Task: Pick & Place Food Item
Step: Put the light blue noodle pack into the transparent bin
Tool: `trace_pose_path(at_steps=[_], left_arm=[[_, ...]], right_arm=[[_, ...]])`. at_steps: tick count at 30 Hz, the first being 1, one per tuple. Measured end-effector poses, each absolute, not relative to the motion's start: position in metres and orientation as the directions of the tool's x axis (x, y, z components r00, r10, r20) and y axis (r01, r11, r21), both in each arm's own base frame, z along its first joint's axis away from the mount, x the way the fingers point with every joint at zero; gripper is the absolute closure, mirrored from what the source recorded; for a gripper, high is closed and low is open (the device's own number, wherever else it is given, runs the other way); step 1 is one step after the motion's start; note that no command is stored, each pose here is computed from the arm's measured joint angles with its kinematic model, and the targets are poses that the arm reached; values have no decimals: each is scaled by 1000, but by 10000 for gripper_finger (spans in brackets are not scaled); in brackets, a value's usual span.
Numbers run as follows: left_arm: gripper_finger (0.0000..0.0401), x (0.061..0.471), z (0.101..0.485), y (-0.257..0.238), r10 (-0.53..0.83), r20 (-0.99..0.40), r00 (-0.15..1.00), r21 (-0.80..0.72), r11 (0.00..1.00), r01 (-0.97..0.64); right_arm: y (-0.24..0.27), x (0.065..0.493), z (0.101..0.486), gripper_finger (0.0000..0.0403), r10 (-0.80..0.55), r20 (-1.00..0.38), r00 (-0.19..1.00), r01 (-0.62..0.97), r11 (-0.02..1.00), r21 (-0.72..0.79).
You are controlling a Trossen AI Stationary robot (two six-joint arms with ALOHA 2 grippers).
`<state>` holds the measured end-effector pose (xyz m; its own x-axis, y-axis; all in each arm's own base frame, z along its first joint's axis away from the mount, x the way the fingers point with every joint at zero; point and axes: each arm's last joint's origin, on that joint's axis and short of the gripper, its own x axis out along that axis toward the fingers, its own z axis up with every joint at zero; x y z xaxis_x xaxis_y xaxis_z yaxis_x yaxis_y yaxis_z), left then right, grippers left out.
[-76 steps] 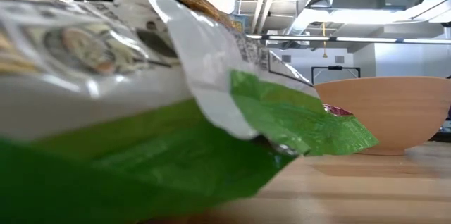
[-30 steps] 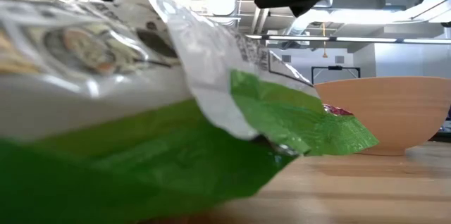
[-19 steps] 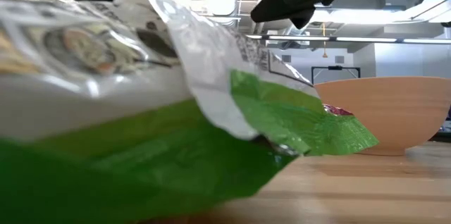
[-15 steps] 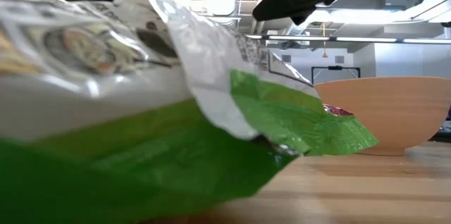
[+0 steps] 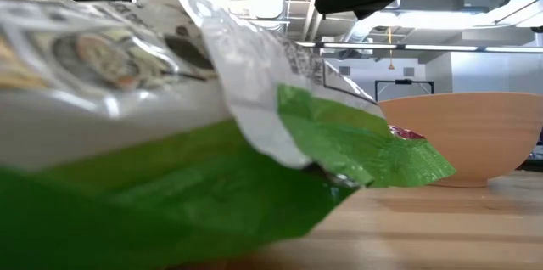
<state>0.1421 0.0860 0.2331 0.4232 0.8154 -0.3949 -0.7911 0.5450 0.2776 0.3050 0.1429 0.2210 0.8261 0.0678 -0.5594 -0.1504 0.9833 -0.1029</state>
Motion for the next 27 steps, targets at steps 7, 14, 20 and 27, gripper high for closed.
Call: trace_pose_path(at_steps=[7, 14, 20, 27], left_arm=[[396, 134, 211, 97, 833, -392, 391, 256, 507, -823], [397, 125, 199, 107, 809, -407, 425, 194, 531, -825], [396, 119, 189, 112, 818, -409, 405, 184, 509, -841], [396, 114, 184, 115, 806, -425, 412, 166, 517, -840]], right_arm=[[143, 305, 221, 403, 68, -559, 826, -142, 986, -90], [143, 305, 221, 403, 68, -559, 826, -142, 986, -90], [143, 305, 221, 403, 68, -559, 826, -141, 986, -90], [143, 305, 221, 403, 68, -559, 826, -141, 986, -90]])
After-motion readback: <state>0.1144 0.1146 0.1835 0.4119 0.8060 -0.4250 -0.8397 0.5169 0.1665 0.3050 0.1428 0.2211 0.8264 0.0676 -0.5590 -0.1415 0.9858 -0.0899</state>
